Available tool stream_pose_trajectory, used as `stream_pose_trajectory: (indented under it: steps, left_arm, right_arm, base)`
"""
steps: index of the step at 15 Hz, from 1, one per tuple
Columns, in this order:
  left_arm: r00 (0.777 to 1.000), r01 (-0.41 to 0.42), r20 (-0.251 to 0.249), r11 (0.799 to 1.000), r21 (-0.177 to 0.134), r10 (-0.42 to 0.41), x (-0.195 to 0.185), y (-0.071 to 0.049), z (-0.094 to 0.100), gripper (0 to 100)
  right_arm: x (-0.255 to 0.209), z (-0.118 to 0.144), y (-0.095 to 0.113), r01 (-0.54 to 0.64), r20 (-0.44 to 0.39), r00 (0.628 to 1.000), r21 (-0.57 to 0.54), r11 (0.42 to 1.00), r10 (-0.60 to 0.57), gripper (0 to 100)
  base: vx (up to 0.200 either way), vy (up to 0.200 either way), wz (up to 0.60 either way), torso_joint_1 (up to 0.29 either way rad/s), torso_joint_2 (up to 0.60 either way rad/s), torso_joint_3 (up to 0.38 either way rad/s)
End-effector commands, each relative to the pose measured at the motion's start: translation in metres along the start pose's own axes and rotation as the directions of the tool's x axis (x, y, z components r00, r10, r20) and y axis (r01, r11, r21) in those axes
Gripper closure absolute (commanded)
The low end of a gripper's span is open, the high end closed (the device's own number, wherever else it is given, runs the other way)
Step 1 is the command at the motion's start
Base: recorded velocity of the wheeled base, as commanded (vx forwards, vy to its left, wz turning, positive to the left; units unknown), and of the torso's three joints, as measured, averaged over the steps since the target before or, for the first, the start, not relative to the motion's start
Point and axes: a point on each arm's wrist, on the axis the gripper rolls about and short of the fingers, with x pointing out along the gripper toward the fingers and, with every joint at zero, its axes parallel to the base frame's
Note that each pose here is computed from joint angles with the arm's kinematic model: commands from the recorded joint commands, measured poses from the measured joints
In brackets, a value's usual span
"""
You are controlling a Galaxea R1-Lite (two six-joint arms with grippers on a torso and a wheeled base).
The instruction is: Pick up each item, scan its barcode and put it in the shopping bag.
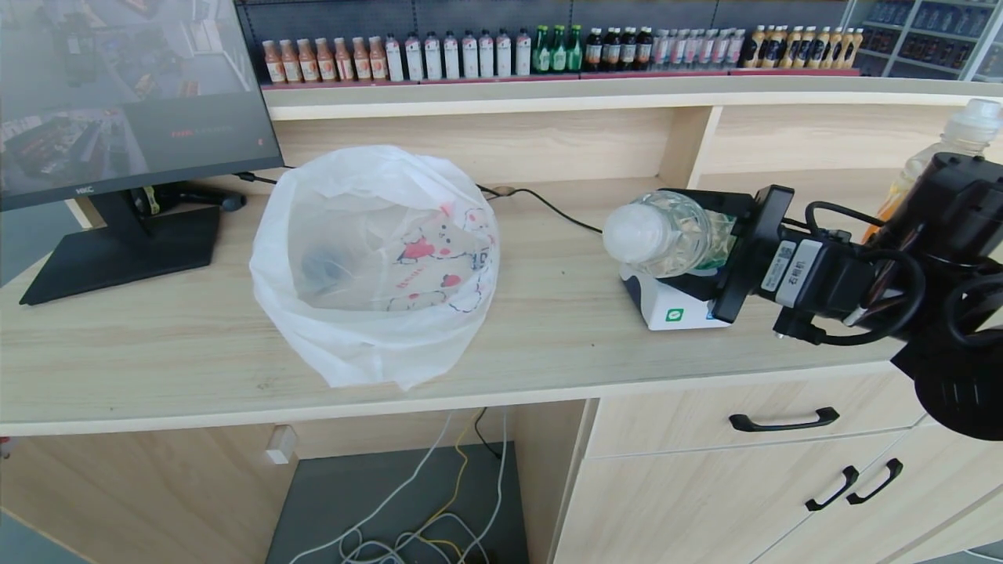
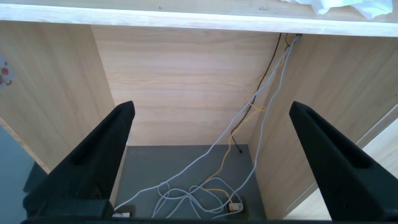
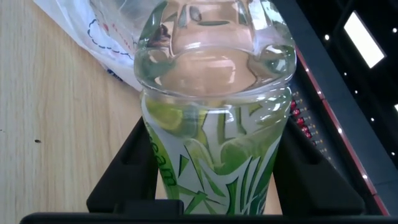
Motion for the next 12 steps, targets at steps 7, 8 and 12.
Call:
stream_pose_trajectory:
  steps: [7, 8, 12]
  left_arm:
    - [1.0, 0.0, 0.0, 1.0, 0.0, 0.0, 0.0, 0.0, 0.0, 0]
    - [1.0, 0.0, 0.0, 1.0, 0.0, 0.0, 0.0, 0.0, 0.0, 0]
    - [1.0, 0.0, 0.0, 1.0, 0.0, 0.0, 0.0, 0.0, 0.0, 0]
  right_arm:
    - [0.002, 0.001, -0.003, 0.015, -0.012, 1.0, 0.016, 1.0, -0.015, 100]
    - [0.002, 0.001, -0.002, 0.014, -0.012, 1.0, 0.017, 1.0, -0.014, 100]
    - [0.007, 0.012, -0.008, 0.042, -0.008, 0.999, 0.026, 0.999, -0.042, 100]
  base:
    - [0.0, 0.0, 0.0, 0.0, 0.0, 0.0]
    - [0.0, 0.0, 0.0, 0.0, 0.0, 0.0]
    - [0.0, 0.0, 0.0, 0.0, 0.0, 0.0]
